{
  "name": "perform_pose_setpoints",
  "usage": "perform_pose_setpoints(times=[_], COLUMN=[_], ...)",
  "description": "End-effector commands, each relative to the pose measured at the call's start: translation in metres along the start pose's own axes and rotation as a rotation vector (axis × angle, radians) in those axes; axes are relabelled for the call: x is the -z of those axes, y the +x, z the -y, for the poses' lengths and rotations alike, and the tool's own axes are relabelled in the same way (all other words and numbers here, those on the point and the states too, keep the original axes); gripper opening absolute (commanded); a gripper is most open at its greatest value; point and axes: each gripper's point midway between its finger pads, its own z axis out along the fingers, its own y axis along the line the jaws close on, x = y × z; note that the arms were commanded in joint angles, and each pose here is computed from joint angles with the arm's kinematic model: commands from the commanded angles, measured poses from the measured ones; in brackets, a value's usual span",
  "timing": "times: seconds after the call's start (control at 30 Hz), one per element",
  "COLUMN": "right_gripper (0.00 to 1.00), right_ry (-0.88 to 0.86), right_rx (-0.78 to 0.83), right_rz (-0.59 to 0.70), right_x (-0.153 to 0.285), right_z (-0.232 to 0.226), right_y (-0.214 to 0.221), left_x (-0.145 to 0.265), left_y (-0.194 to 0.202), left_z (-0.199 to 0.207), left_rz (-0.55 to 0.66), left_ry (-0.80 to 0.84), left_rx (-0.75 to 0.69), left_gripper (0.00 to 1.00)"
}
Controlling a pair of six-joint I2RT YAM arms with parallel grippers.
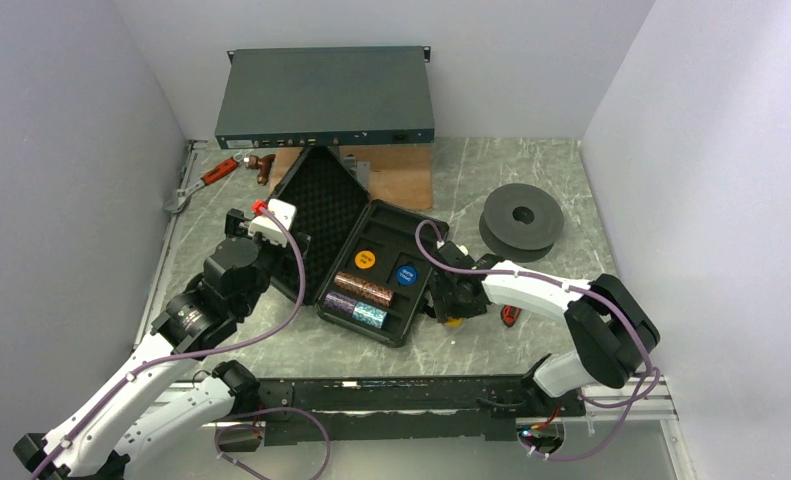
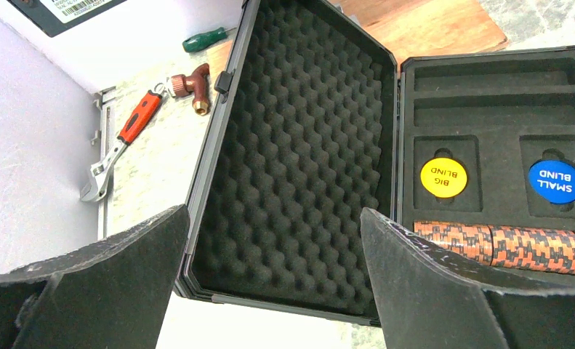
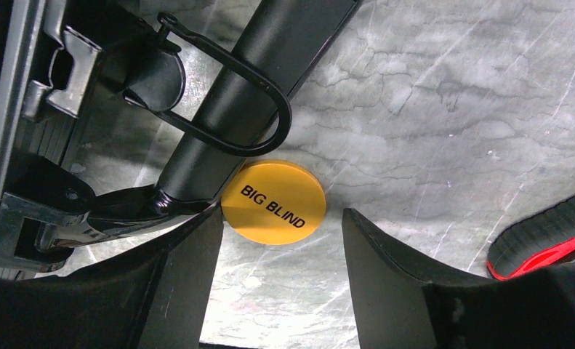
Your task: Pack up texas hold em set
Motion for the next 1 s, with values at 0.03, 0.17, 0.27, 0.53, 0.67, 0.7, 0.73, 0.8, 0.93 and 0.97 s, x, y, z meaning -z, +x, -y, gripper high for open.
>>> perform_pose_setpoints(times=[0.03, 0.17, 0.27, 0.53, 0.67, 0.7, 0.73, 0.8, 0.93, 0.97], right_gripper=[0.63, 0.61, 0.59, 0.56, 0.55, 0.53, 0.52, 0.46, 0.39, 0.38], right_ry=[-0.022, -0.017, -0.016, -0.021, -0.013, -0.015, -0.014, -0.014, -0.015, -0.018], right_rx=[0.021, 0.028, 0.035, 0.047, 0.057, 0.059, 0.061, 0.064, 0.067, 0.068], right_rz=[0.007, -0.004, -0.019, -0.028, -0.035, -0.033, -0.037, -0.040, -0.042, -0.043], right_x=[-0.004, -0.008, -0.011, -0.016, -0.018, -0.018, -0.019, -0.019, -0.017, -0.016], right_z=[-0.010, -0.010, -0.011, -0.014, -0.014, -0.014, -0.014, -0.014, -0.014, -0.015], right_y=[-0.011, -0.010, -0.008, -0.008, -0.008, -0.008, -0.008, -0.007, -0.007, -0.007], left_x=[0.003, 0.002, 0.002, 0.002, 0.001, 0.001, 0.001, 0.001, 0.001, 0.001], left_y=[-0.009, -0.009, -0.009, -0.009, -0.008, -0.008, -0.008, -0.008, -0.008, -0.008], left_z=[-0.002, -0.001, -0.001, -0.001, -0.001, -0.001, -0.001, -0.001, 0.000, 0.000], left_rz=[0.033, 0.031, 0.032, 0.030, 0.028, 0.028, 0.029, 0.028, 0.027, 0.027], left_ry=[0.003, 0.004, 0.004, 0.004, 0.004, 0.005, 0.004, 0.004, 0.006, 0.006], left_rx=[0.011, 0.010, 0.010, 0.009, 0.008, 0.007, 0.009, 0.009, 0.008, 0.008], left_gripper=[0.94, 0.94, 0.94, 0.94, 0.94, 0.94, 0.94, 0.94, 0.94, 0.94])
